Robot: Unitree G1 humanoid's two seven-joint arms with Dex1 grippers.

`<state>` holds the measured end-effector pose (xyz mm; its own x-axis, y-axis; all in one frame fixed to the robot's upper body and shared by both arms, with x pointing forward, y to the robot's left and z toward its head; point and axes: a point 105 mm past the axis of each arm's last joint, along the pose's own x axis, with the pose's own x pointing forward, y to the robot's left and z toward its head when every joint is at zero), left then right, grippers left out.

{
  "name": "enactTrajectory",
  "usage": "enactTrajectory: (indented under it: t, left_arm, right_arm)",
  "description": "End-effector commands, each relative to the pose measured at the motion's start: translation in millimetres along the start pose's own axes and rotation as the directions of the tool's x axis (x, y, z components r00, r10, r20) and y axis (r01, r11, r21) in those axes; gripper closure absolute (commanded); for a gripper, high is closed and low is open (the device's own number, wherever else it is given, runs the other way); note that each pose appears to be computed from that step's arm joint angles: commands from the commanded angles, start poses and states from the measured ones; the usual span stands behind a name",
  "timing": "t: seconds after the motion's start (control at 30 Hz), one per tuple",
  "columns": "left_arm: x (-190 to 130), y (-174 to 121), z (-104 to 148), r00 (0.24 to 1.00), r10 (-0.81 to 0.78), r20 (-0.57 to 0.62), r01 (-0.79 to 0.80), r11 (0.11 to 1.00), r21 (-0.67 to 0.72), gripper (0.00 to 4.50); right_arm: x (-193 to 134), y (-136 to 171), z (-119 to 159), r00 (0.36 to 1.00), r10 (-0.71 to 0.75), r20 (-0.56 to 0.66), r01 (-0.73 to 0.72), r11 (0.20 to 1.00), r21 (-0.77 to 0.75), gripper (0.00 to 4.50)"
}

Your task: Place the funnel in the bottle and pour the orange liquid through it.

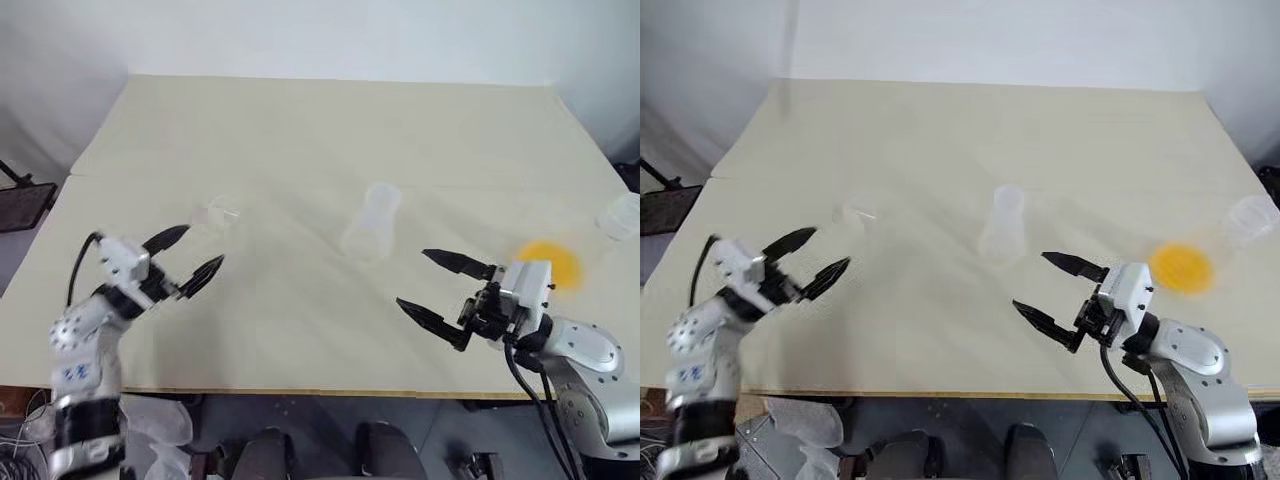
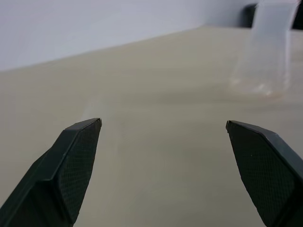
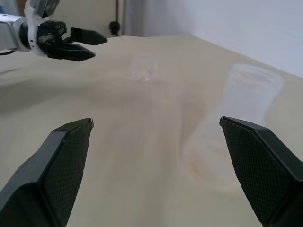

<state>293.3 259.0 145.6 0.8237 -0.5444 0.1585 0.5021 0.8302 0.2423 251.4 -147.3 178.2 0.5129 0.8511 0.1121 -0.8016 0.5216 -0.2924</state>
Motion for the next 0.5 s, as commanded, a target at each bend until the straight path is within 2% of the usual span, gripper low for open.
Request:
enactTrajectory:
  t: [0.03,0.13,0.2,0.43,0.5]
  left_arm:
    - [-32,5,10,0.994,0.113,-0.005,-0.113,0.993,0.041,0.02]
    - [-62,-6,-1,0.980,0.187,-0.070,-0.184,0.982,0.044,0.02]
    - [-64,-13,0,0.978,0.198,-0.073,-0.196,0.980,0.029,0.02]
    - [-16,-28,-3,0.982,0.177,-0.071,-0.179,0.984,-0.019,0.02]
    - [16,-34,-5,0.983,0.163,-0.088,-0.168,0.984,-0.051,0.02]
  right_arm:
    - [2,-2,4,1.000,0.022,0.017,-0.022,1.000,-0.014,0.00]
    - [3,-4,3,0.999,0.036,0.019,-0.036,0.999,-0.010,0.00]
    - [4,-4,2,0.999,0.041,0.020,-0.041,0.999,-0.008,0.00]
    - [5,-4,1,0.998,0.053,0.022,-0.053,0.999,-0.011,0.00]
    - [3,-5,2,0.999,0.044,0.023,-0.044,0.999,-0.022,0.00]
